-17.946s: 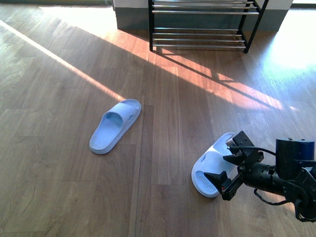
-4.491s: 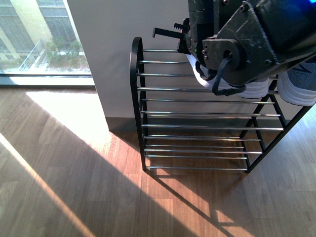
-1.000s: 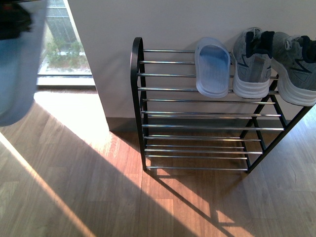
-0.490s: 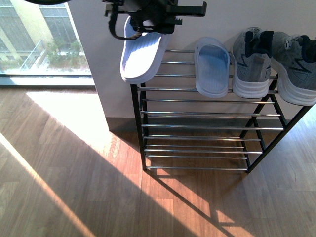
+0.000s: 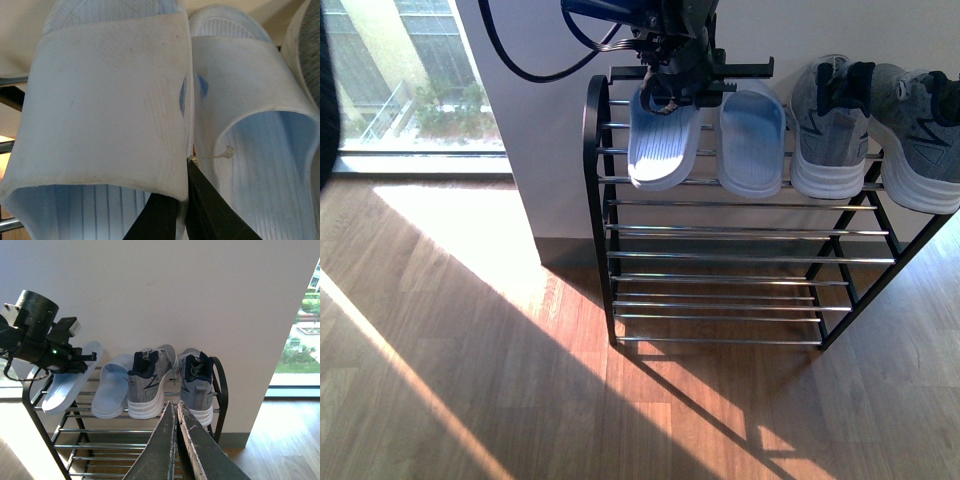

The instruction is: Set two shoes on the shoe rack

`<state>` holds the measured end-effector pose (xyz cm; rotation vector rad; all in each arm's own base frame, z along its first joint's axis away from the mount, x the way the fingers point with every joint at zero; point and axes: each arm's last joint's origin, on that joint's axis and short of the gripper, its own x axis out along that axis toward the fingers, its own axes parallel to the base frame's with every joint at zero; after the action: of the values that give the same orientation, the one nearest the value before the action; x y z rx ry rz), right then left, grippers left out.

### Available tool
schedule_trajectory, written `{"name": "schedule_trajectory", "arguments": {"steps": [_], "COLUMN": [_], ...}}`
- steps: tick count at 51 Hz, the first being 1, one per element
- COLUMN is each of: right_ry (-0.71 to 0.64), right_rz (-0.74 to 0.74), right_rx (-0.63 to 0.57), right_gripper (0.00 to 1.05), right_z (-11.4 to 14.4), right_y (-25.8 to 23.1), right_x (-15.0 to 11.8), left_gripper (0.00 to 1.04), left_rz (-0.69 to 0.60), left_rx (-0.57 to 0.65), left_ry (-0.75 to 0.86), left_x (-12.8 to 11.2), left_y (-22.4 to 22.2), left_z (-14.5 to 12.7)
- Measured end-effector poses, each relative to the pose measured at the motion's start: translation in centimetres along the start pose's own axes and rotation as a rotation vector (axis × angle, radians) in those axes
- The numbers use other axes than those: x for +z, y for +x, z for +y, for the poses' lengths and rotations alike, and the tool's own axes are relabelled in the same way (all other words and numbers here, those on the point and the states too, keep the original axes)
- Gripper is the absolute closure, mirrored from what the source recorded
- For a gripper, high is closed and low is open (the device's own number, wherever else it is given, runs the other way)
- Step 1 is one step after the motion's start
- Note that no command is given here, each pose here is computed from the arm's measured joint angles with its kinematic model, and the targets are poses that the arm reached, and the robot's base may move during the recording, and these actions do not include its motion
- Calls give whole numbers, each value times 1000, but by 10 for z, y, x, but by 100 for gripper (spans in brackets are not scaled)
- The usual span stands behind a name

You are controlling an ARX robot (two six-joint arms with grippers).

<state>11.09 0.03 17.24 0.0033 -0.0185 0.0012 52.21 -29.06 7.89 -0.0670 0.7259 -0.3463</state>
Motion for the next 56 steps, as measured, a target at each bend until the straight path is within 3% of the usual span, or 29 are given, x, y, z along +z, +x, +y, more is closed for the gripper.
{"name": "schedule_trajectory", "arguments": {"steps": [19, 20, 27, 43, 48, 56], "right_ry": [0, 0, 0, 0, 0, 0], "right_rz": [5, 5, 6, 5, 5, 5], "right_rx": [2, 1, 2, 1, 1, 1], "right_gripper": [103, 103, 103, 103, 103, 103], "right_z": [0, 0, 0, 0, 0, 0], "right_y": [-14, -14, -14, -14, -14, -14], "right_x": [-3, -3, -3, -3, -3, -3], "left_gripper": [103, 95, 68, 8, 10, 9], "left_rz": [42, 36, -18, -173, -148, -110], "left_rx": [83, 80, 72, 106, 136, 159], "left_ry": [-63, -63, -77, -94, -106, -122], "left_x": [-14, -12, -4, 28, 27, 11], "left_y": [22, 21, 11, -78, -80, -46], "left_z": [3, 2, -4, -20, -12, 7]}}
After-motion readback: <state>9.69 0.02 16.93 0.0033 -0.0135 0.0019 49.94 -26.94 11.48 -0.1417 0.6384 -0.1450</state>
